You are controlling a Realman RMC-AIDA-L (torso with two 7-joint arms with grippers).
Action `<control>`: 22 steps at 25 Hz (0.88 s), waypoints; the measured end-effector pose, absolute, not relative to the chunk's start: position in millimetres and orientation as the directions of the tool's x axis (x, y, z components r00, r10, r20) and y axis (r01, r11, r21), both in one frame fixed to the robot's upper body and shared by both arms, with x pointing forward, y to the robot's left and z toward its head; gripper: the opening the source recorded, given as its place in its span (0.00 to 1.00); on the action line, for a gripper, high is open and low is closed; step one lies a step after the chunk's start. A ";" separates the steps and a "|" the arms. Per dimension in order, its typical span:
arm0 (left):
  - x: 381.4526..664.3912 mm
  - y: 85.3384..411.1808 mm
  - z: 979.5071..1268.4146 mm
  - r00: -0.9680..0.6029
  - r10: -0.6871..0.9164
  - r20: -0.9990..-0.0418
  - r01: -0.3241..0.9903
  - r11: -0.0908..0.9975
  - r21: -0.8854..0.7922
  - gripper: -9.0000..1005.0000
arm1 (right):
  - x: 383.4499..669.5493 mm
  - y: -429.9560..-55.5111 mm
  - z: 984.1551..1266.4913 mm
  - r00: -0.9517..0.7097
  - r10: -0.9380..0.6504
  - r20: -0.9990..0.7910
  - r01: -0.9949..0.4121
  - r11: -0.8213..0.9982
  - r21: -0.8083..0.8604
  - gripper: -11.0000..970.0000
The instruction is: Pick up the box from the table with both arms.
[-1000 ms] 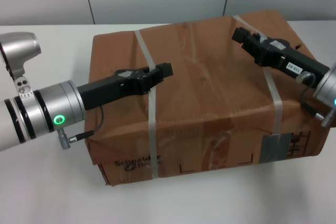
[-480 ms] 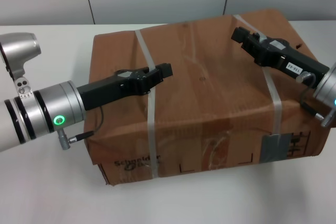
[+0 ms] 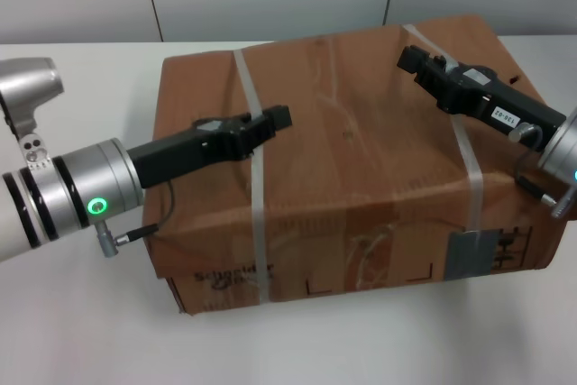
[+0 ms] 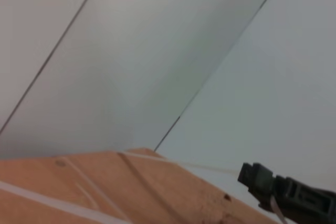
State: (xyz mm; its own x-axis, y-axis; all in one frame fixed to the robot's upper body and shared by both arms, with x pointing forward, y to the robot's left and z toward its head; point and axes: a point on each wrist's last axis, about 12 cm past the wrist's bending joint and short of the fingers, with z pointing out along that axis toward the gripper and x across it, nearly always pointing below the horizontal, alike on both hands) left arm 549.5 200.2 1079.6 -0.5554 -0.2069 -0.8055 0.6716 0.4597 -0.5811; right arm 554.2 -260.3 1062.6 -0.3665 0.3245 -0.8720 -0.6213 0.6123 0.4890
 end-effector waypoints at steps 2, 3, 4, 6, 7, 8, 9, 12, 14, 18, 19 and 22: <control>549.9 201.2 1080.7 -0.552 -0.222 -0.804 0.668 0.459 -0.586 0.10 | 554.2 -260.2 1062.6 -0.367 0.324 -0.872 -0.621 0.612 0.489 0.13; 549.8 201.3 1080.8 -0.552 -0.224 -0.803 0.668 0.458 -0.587 0.10 | 554.2 -260.2 1062.6 -0.367 0.324 -0.872 -0.621 0.612 0.489 0.13; 549.9 201.4 1080.9 -0.552 -0.224 -0.803 0.668 0.458 -0.587 0.10 | 554.2 -260.2 1062.6 -0.367 0.324 -0.872 -0.621 0.612 0.489 0.13; 549.9 201.6 1080.9 -0.552 -0.225 -0.803 0.667 0.459 -0.587 0.10 | 554.2 -260.2 1062.5 -0.367 0.324 -0.872 -0.621 0.612 0.489 0.13; 549.9 201.7 1080.8 -0.552 -0.225 -0.803 0.667 0.459 -0.587 0.10 | 554.2 -260.3 1062.5 -0.367 0.324 -0.872 -0.621 0.612 0.489 0.13; 549.8 201.9 1080.8 -0.552 -0.225 -0.803 0.666 0.460 -0.587 0.10 | 554.3 -260.3 1062.5 -0.367 0.324 -0.872 -0.621 0.613 0.489 0.13; 549.9 202.2 1080.8 -0.552 -0.226 -0.803 0.666 0.460 -0.587 0.10 | 554.3 -260.3 1062.5 -0.367 0.324 -0.872 -0.621 0.613 0.489 0.13; 549.8 202.7 1080.7 -0.551 -0.227 -0.803 0.665 0.461 -0.587 0.10 | 554.4 -260.4 1062.3 -0.367 0.324 -0.872 -0.619 0.614 0.489 0.13; 549.9 202.7 1080.7 -0.551 -0.227 -0.803 0.665 0.461 -0.587 0.10 | 554.5 -260.5 1062.1 -0.368 0.323 -0.872 -0.618 0.616 0.489 0.13; 549.8 202.6 1080.6 -0.552 -0.227 -0.803 0.665 0.461 -0.587 0.10 | 554.6 -260.6 1062.1 -0.368 0.323 -0.872 -0.617 0.616 0.489 0.13; 549.8 202.6 1080.6 -0.552 -0.227 -0.803 0.665 0.461 -0.587 0.10 | 554.6 -260.6 1062.1 -0.368 0.323 -0.872 -0.617 0.616 0.489 0.13; 549.7 202.7 1080.4 -0.551 -0.226 -0.803 0.665 0.462 -0.586 0.10 | 554.6 -260.6 1062.0 -0.368 0.323 -0.872 -0.617 0.617 0.489 0.13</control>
